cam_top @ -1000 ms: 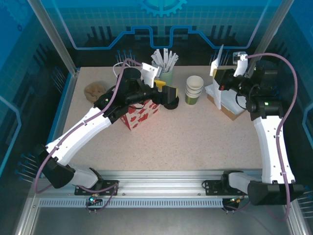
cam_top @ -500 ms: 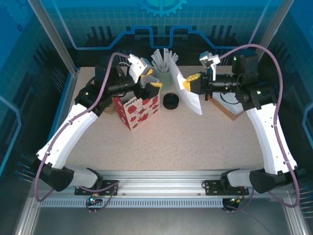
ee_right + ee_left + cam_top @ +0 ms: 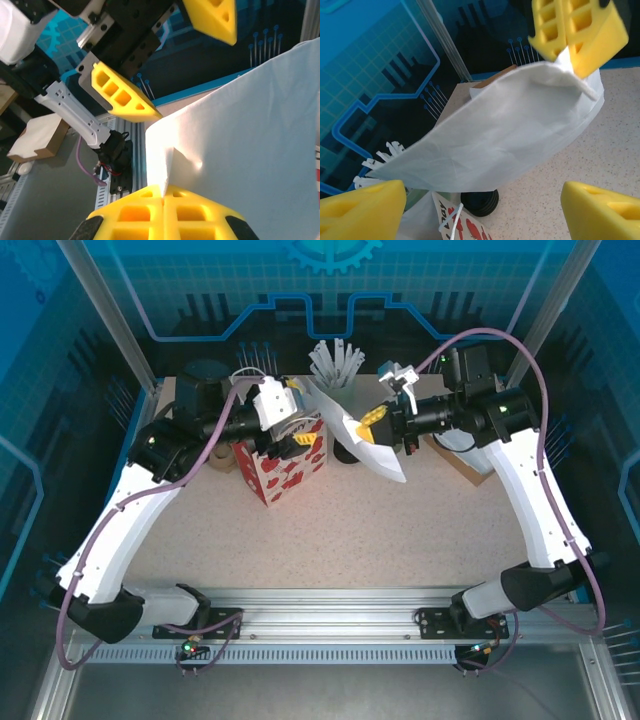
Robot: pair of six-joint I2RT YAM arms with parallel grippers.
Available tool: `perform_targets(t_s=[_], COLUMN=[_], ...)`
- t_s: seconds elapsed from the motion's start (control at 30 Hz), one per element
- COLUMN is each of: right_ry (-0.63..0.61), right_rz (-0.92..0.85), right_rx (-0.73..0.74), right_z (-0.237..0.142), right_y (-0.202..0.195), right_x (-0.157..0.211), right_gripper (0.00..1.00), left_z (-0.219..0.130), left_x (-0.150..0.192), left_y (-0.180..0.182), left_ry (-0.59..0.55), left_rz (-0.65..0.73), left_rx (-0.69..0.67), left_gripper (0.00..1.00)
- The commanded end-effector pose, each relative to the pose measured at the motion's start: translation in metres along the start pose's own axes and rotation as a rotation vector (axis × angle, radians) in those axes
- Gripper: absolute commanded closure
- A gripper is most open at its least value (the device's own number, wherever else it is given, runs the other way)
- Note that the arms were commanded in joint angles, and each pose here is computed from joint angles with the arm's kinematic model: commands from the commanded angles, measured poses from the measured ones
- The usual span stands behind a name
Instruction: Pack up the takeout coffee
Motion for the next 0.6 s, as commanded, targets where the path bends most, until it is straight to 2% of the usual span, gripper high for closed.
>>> perform_targets(t_s=[0.0,0.17,0.37,0.47,0.57], right_ry=[0.024,0.038,0.046,0.055,0.067], right_rz=[-0.045,-0.065,-0.068,-0.062,-0.047], right_rx=[-0.063,-0.094,-0.114,-0.106,-0.078], right_z=[0.006,0.013,0.019,0.021,0.022], right_y=[0.012,0.017,0.017,0.015,0.010], right_x=[0.000,0.002,0.002,0.004,0.006], right_gripper=[1.00,1.00,1.00,1.00,1.00], left_z=[-0.009,0.002,0.020,0.026,0.026], left_x=[-0.011,-0.013,-0.006,-0.006,-0.006], left_y=[-0.005,-0.003,-0.006,-0.007,-0.011], left_ry=[-0.039,-0.057,-0.028,-0.037,-0.051], left_rz=[0.099,0.122,0.096,0.080,0.065], left_rx=[0.047,0.103,0.246,0.289,0.329], left_gripper=[0.17,0.18,0.19,0.26,0.39])
Point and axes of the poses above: each hand's point on the last joint's axis, 136 mm out from that joint toward the fingers, its own z axis out along the fingers, its own y axis along the line the jaws close on, x = y × z, the point moved 7 cm from there along -z, back along the fingers, and after that the axes turned 3 degrees about -z, right-handed, at the moved point
